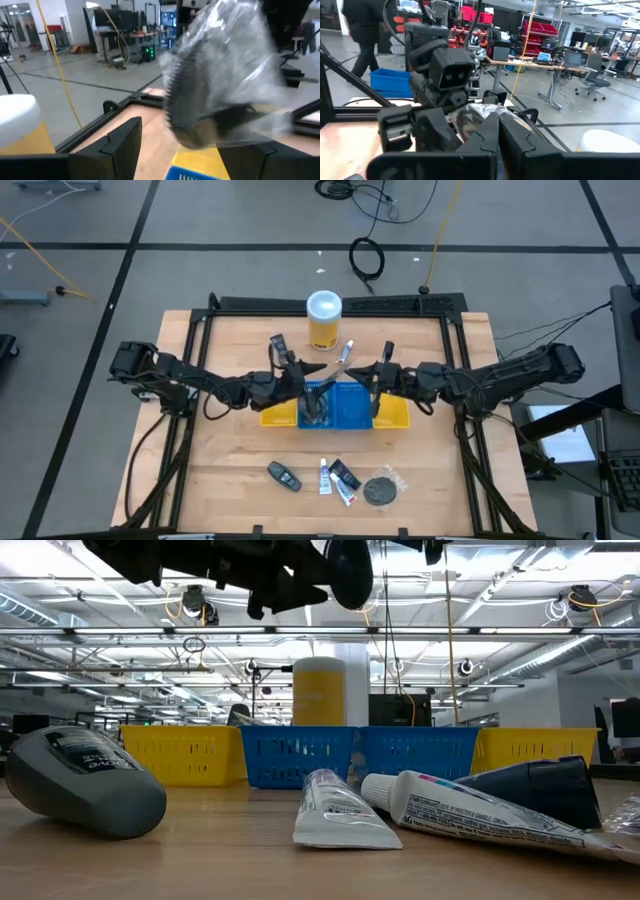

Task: Pick & Place Travel size toiletries
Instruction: Put the black comb into the left blue bin

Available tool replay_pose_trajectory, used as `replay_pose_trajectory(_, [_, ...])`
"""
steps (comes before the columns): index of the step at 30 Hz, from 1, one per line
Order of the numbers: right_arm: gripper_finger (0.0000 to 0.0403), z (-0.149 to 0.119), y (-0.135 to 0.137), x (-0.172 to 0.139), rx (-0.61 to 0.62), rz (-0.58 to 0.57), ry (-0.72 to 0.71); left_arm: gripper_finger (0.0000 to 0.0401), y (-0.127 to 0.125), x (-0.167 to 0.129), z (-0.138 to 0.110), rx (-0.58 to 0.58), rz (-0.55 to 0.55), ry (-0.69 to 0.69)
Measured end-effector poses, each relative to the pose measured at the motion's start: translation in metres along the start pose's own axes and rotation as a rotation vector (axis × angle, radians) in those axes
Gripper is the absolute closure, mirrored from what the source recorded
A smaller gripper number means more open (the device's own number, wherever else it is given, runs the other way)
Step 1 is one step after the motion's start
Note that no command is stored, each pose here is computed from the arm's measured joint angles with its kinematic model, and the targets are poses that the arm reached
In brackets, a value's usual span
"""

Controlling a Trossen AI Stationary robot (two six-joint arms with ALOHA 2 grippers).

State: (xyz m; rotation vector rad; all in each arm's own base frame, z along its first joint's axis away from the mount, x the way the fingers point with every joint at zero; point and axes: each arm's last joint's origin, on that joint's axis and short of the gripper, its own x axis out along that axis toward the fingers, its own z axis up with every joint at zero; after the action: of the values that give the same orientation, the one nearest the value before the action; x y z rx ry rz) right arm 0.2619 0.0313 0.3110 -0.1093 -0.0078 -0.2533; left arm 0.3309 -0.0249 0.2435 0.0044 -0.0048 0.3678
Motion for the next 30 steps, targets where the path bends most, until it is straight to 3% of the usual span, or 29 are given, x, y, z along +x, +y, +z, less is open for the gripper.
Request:
replay_pose_trajectory(8, [0.0403,-0.006,0.003,0.005,-0.002,0.003,0.016,0.0175,-0.001,-0.001,0.003,0.022,-0.006,-0.024])
replay_pose_trajectory(11, [0.0403,-0.006,0.004,0.006,0.001,0.016,0.013,0.0227,-0.002,-0.001,0.003,0.024,-0.020,-0.025])
replay_pose_trajectory(17, [0.0403,-0.008,0.003,0.007,0.000,0.021,0.019,0.0379,-0.002,-0.001,0.001,0.021,-0.032,-0.008])
replay_pose_trajectory(26, [0.0403,-0.011,0.004,0.007,-0.024,0.021,0.054,0.0389,-0.002,-0.001,-0.002,0.029,-0.028,0.019])
replay_pose_trajectory(30, [0.0394,-0.011,0.001,0.005,-0.040,-0.030,0.076,0.0387,-0.001,-0.002,-0.005,0.030,-0.024,0.067])
